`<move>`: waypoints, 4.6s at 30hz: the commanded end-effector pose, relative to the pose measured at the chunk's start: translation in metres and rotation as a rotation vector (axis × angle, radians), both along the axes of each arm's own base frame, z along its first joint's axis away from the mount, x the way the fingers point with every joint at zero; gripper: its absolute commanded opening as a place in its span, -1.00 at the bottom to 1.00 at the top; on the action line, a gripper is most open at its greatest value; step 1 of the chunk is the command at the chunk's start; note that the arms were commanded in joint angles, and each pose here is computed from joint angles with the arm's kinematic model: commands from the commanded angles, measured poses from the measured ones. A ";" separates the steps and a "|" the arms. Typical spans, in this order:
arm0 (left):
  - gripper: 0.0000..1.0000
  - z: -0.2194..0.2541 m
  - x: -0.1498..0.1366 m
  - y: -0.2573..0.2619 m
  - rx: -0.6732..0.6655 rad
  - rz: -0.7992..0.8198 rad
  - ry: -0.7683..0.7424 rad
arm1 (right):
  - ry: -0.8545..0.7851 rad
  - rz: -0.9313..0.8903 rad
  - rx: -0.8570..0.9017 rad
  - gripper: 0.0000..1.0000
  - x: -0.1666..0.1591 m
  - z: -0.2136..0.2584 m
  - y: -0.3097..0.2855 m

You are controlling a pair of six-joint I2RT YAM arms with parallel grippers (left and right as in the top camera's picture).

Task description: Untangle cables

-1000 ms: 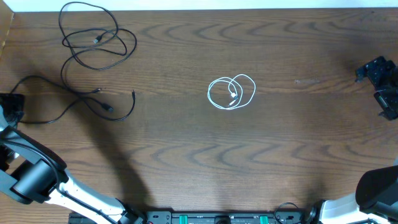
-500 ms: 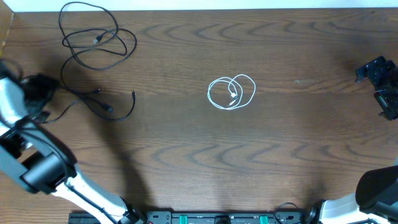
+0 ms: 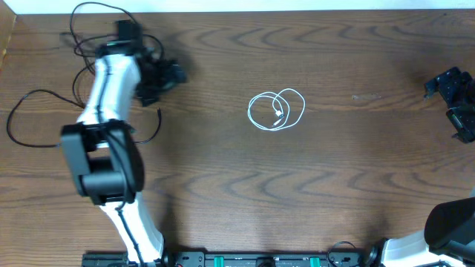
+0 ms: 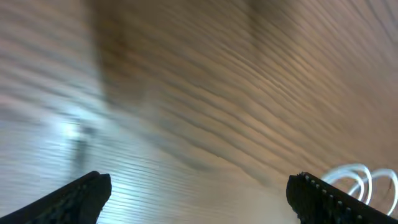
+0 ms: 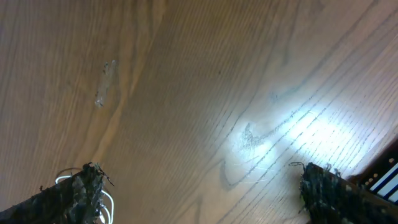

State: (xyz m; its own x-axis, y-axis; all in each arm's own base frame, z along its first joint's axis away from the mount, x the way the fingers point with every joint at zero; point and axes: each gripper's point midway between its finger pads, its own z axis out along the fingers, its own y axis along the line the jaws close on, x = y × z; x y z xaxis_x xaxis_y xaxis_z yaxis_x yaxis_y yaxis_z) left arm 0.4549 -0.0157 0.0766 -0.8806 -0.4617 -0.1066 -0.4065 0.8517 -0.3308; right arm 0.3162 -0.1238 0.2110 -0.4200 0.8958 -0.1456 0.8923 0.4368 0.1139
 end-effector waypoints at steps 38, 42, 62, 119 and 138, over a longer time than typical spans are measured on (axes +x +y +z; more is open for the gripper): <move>-0.09 -0.065 -0.066 -0.217 0.291 -0.240 0.049 | 0.002 -0.011 -0.003 0.99 -0.001 0.000 0.000; -0.10 -0.071 -0.069 -0.214 0.304 -0.236 0.064 | 0.002 -0.011 -0.003 0.98 -0.001 0.000 0.000; -0.45 -0.083 -0.073 -0.209 0.321 -0.218 0.085 | 0.002 -0.011 -0.003 0.98 -0.001 0.000 0.000; -0.81 0.085 -0.081 -0.222 0.172 -0.270 -0.236 | 0.002 -0.011 -0.003 0.98 -0.001 0.000 0.000; -0.03 0.019 -0.088 -0.239 0.173 -0.334 -0.081 | 0.002 -0.011 -0.003 0.99 -0.001 0.000 0.000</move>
State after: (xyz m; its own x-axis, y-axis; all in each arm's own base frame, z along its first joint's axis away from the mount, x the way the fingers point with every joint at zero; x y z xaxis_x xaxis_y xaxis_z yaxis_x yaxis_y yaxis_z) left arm 0.3712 -0.2533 0.1030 -0.9573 -0.1393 -0.2532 -0.0895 0.9760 -0.1985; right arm 0.3162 -0.1238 0.2110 -0.4200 0.8958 -0.1456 0.8923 0.4368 0.1139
